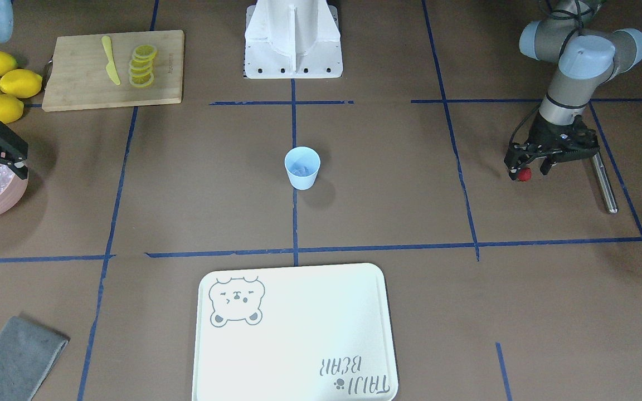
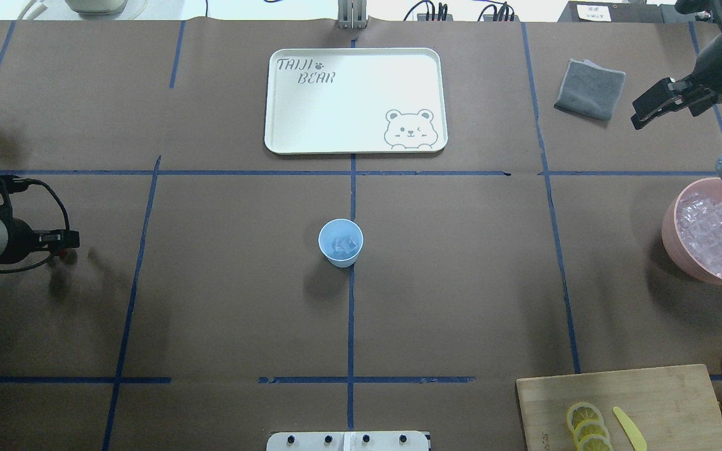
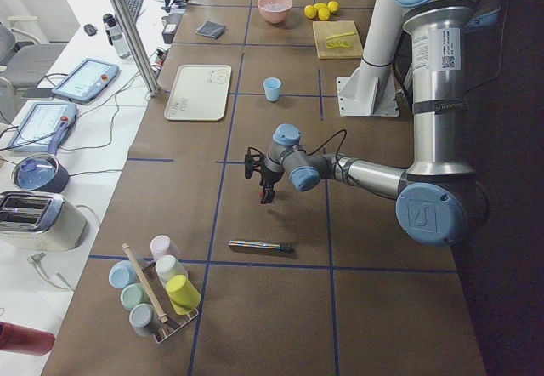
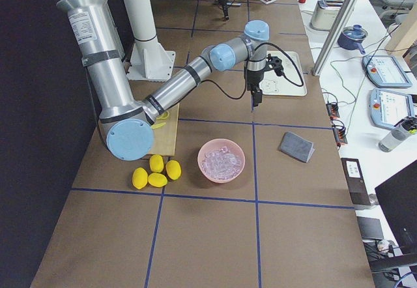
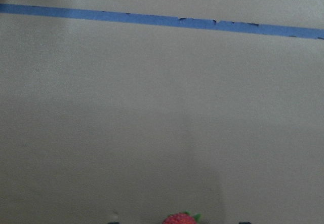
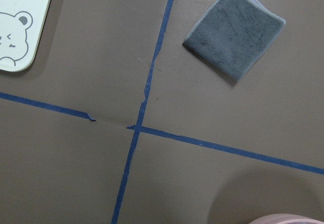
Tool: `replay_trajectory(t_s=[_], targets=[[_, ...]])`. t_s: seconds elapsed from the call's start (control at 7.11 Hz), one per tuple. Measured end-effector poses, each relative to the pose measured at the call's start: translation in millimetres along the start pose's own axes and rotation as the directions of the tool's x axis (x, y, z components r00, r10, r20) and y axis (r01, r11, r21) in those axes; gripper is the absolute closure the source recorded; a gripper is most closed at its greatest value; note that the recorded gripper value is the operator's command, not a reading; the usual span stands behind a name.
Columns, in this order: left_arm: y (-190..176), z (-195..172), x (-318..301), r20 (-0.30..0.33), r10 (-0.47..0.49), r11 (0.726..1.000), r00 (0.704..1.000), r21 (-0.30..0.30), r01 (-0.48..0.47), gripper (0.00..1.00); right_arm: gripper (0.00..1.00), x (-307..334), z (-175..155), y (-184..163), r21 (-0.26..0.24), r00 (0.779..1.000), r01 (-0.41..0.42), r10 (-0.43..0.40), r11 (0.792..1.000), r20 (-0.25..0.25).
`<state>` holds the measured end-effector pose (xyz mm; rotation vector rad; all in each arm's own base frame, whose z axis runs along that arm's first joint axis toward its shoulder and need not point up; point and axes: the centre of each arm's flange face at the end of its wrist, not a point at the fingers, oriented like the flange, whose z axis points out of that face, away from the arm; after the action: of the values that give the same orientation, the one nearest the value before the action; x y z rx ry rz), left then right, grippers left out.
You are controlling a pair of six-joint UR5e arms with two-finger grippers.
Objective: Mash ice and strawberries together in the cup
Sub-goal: 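Close the left gripper on the red strawberry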
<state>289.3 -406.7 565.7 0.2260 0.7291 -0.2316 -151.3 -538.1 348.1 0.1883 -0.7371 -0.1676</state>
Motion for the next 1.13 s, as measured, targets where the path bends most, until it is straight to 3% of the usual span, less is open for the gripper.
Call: replay_trajectory(t_s=[0.42,0.56,1.13], targets=[[-1.6,4.9,0.2,0.003,-0.003,1.0,1.0,-0.003,0.003,0.24,0.01,0.9,0.9,0.6,-0.002,1.0,0.0,0.0,1.0,-0.001],[-1.6,4.8,0.1,0.003,-0.004,1.0,1.0,-0.004,0.004,0.34,0.01,0.7,0.6,0.7,-0.001,1.0,0.001,-0.001,1.0,0.0],[-2.8,3.2,-0.6,0.002,-0.007,1.0,1.0,-0.003,0.007,0.93,0.01,-0.2,-0.4,0.1,0.002,1.0,0.003,-0.003,1.0,0.0]])
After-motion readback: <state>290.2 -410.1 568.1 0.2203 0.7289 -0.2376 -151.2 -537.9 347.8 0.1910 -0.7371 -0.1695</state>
